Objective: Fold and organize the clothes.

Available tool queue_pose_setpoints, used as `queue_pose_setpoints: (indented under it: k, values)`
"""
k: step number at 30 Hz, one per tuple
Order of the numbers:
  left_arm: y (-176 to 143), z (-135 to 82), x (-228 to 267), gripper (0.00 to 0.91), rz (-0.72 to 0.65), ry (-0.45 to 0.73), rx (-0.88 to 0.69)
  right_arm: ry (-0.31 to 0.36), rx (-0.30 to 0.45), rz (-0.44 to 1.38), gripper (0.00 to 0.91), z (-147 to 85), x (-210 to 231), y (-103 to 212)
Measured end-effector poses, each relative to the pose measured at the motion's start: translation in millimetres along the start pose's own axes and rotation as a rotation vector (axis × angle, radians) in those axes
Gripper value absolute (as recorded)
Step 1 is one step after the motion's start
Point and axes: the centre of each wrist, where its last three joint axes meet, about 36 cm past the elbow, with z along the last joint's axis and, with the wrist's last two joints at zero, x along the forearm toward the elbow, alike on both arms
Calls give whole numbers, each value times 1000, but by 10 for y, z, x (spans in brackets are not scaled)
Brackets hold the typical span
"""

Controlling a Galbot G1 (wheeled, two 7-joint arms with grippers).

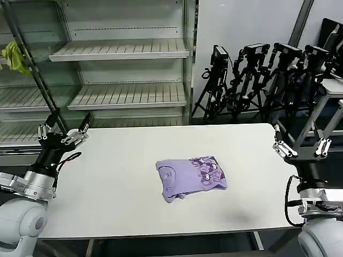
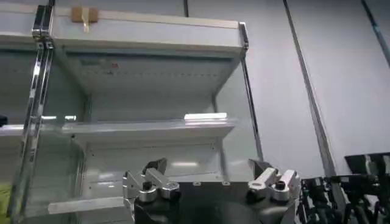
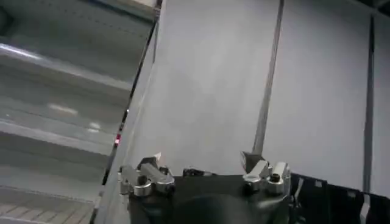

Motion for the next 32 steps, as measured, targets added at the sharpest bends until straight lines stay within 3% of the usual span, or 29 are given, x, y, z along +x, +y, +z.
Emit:
queue_pose_setpoints:
  k: [32]
  values:
    - [-6,-23,36,907,8,3,0,-3,18,32,907,47,-13,-4]
